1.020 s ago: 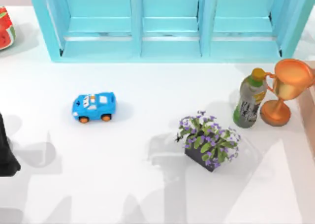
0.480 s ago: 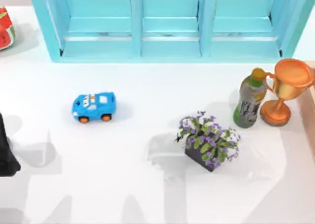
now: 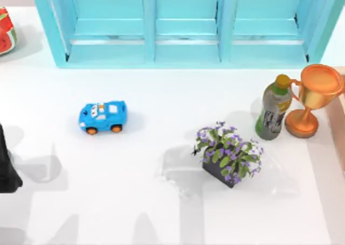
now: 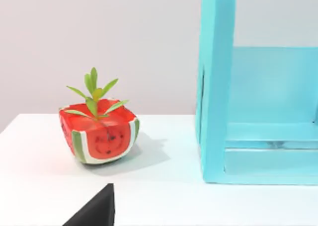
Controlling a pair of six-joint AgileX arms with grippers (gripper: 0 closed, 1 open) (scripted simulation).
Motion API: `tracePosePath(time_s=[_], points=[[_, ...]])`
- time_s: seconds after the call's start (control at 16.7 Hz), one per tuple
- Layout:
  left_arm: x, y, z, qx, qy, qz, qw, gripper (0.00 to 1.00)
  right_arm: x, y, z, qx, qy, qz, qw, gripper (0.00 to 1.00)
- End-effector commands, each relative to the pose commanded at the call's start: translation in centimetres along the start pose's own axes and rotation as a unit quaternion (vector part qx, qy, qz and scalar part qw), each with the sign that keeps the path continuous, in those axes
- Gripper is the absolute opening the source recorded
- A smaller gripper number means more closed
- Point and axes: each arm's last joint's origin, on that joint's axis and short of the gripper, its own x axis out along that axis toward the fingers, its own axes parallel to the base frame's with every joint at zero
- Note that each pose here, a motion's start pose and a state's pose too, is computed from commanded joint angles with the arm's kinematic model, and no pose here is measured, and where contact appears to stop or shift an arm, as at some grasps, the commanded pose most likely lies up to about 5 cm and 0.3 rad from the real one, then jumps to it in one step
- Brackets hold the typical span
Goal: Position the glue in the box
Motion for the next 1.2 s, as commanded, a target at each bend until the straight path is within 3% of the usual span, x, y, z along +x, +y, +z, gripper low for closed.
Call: tracePosePath(time_s=[0.36, 0.78, 1.2], points=[[0.0, 0.0, 0.0, 0.000, 0.000, 0.000, 1.000, 1.00, -1.3, 4.4, -1.3, 0.009, -0.060, 0.037, 0.997, 0.00], [0.0, 0.0, 0.0, 0.000, 0.000, 0.000, 1.000, 1.00, -0.9, 4.4, -1.4, 0.010, -0.059, 0.040, 0.997, 0.00], [0.0, 0.0, 0.0, 0.000, 0.000, 0.000, 1.000, 1.00, 2.5, 4.6, -1.9, 0.010, -0.055, 0.040, 0.998, 0.00]])
